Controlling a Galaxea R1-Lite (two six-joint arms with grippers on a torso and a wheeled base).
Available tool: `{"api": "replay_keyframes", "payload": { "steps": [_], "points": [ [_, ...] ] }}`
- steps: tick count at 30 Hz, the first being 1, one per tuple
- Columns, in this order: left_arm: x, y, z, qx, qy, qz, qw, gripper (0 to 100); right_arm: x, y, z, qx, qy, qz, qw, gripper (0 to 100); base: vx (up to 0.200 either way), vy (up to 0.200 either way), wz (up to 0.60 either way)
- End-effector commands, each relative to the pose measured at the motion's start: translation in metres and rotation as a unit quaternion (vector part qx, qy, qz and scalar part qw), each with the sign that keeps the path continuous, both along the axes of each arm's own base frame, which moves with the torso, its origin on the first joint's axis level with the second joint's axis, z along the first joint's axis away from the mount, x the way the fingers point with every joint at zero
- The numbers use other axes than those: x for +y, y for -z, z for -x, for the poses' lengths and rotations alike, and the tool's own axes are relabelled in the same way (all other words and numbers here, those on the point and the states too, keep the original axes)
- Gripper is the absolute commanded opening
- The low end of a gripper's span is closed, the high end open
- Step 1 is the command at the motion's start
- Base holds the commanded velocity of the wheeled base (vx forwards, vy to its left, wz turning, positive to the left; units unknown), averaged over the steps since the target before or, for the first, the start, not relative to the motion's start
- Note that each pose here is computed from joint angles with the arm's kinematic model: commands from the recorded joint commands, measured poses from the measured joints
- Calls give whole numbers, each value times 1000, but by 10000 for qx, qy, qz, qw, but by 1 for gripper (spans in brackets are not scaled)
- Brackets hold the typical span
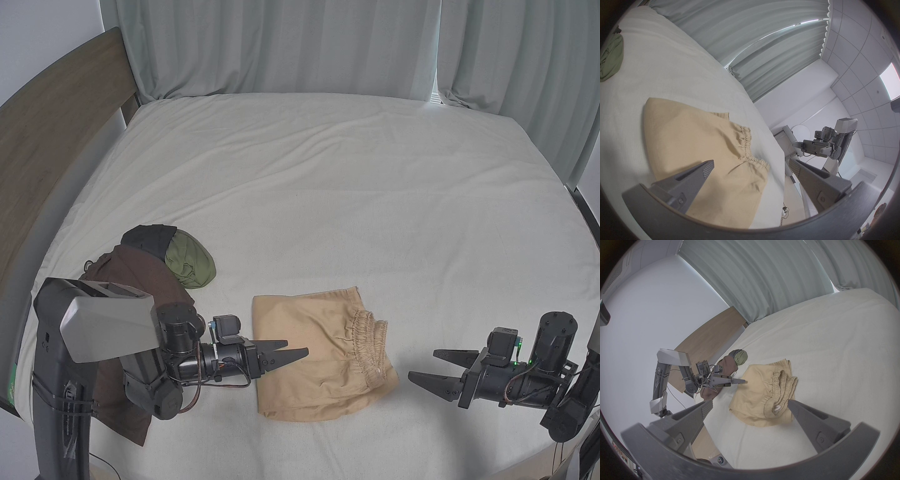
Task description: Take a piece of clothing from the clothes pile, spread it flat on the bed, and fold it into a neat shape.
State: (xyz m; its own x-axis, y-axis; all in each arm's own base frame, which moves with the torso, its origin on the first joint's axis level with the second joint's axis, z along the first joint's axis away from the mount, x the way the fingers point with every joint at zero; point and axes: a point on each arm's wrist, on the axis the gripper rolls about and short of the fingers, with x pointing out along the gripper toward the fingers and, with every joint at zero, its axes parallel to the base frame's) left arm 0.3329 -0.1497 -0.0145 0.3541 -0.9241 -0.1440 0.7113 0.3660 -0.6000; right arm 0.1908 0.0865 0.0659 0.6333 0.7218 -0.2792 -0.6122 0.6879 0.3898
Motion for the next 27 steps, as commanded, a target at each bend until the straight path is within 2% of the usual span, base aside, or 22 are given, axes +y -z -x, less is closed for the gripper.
{"api": "replay_keyframes", "payload": {
  "steps": [1, 5, 10, 15, 20, 27],
  "points": [
    [3, 1, 2, 54, -31, -24, 10000, 100, 0, 0, 0, -4, -7, 6, 10000, 100, 0, 0, 0],
    [18, -5, 7, -43, -181, -112, 9998, 100, 0, 1, 0, 32, -15, 20, 10000, 100, 0, 0, 0],
    [27, -11, 13, -306, -231, -271, 9989, 100, 1, 2, 0, 42, -35, 38, 10000, 100, 0, 0, 0],
    [34, -17, 21, -392, -255, -358, 9983, 100, 2, 3, 2, 56, -58, 44, 10000, 100, 0, 0, 0],
    [46, -30, 28, -632, -376, -434, 9963, 100, 2, 3, 1, 63, -58, 47, 10000, 100, 0, 0, 0],
    [71, -62, 37, -1158, -714, -459, 9896, 100, 2, 3, 2, 63, -73, 47, 9999, 100, 0, 0, 0]
  ]
}}
